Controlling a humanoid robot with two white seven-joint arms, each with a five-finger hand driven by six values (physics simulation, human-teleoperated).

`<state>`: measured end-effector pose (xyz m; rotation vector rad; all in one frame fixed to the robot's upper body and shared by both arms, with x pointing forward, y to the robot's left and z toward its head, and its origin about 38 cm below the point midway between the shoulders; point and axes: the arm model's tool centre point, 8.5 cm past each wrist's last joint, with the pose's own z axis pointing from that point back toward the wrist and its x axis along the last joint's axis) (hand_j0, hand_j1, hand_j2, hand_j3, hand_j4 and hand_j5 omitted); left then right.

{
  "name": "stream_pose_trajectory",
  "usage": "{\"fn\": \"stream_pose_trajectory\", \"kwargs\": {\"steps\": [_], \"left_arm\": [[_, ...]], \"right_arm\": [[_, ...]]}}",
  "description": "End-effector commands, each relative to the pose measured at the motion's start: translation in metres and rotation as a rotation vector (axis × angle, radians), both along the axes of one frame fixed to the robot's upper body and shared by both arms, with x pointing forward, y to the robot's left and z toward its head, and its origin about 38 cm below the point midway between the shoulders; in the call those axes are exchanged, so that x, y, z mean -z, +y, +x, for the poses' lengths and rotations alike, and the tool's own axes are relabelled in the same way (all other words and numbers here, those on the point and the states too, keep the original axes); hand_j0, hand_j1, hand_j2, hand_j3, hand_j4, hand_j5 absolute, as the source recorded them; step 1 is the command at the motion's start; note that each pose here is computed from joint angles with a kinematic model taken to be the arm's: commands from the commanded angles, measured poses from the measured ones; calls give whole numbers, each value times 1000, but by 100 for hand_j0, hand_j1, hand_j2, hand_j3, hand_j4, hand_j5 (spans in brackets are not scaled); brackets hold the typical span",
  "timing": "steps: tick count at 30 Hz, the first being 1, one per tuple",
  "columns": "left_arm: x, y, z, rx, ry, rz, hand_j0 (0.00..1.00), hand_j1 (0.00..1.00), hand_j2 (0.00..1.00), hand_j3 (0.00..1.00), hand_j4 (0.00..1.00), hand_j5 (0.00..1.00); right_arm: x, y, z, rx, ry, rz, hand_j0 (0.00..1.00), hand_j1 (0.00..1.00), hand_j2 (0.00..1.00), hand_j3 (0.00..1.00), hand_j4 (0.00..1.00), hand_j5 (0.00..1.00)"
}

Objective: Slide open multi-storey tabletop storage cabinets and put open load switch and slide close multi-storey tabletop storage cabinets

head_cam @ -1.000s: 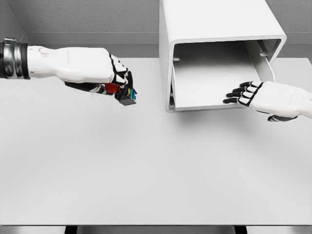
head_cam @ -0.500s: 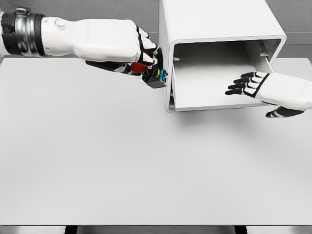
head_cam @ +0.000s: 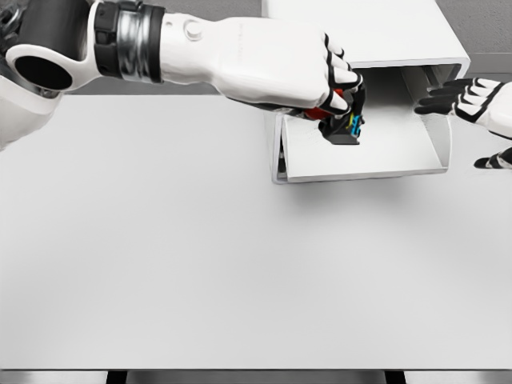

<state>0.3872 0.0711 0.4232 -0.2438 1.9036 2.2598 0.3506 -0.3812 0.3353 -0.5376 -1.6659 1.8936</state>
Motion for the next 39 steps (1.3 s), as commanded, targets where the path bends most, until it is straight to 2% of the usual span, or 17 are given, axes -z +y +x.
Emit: {"fn": "stream_pose_trajectory", "kwargs": {"steps": [1,4,6,11,12,13,14,15,16,17,20,22,24,25,27,30,39], "left_arm": [[2,-18,-2,7,-54,12,39,39,39,39,39,39],[6,-36,-4,1,-133,42,39,39,39,39,39,39],[14,-53,13,-34,-123,53,39,39,39,39,39,39],[33,-68,29,-97,-171,119,39,39,39,39,39,39],[39,-65,40,-125,-148,134,39,39,39,39,39,39],[41,-66,44,-136,-143,139,39,39,39,39,39,39],[42,-68,43,-130,-140,140,39,39,39,39,39,39],[46,-70,42,-124,-138,153,39,39,39,39,39,39],[48,-70,42,-126,-137,157,39,39,39,39,39,39],[50,-69,46,-136,-134,163,40,40,40,40,40,40],[54,-69,47,-138,-125,173,43,43,43,43,43,43],[55,-69,49,-143,-121,174,47,47,47,47,47,47],[56,-68,49,-144,-117,176,59,59,59,59,59,59],[56,-68,49,-143,-113,174,74,74,74,74,74,74],[56,-68,49,-142,-112,173,89,89,89,89,89,89],[56,-67,50,-145,-112,173,100,100,100,100,100,100],[56,-67,50,-144,-110,171,100,100,100,100,100,100]], "right_arm": [[-26,-12,-4,29,-65,27,100,100,100,100,100,100],[-36,-29,-14,67,-87,64,100,100,100,100,100,100],[-37,-50,-27,130,-93,67,100,100,100,100,100,100],[-18,-79,-47,225,-43,76,98,98,98,98,98,98],[1,-81,-51,235,13,73,81,81,81,81,81,81],[8,-81,-53,239,38,67,67,67,67,67,67,67],[13,-82,-54,242,54,62,58,58,58,58,58,58],[17,-81,-55,241,63,62,57,57,57,57,57,57],[23,-80,-55,238,81,58,57,57,57,57,57,57],[42,-72,-55,221,133,30,57,57,57,57,57,57],[52,-70,-56,215,161,19,57,57,57,57,57,57],[78,-61,-58,193,235,-9,57,57,57,57,57,57],[94,-51,-57,164,280,-31,57,57,57,57,57,57],[100,-49,-57,157,296,-41,57,57,57,57,57,57],[105,-43,-55,139,305,-54,57,57,57,57,57,57],[110,-37,-54,120,319,-53,57,57,57,57,57,57],[110,-31,-50,102,316,-50,58,58,58,58,58,58]]}}
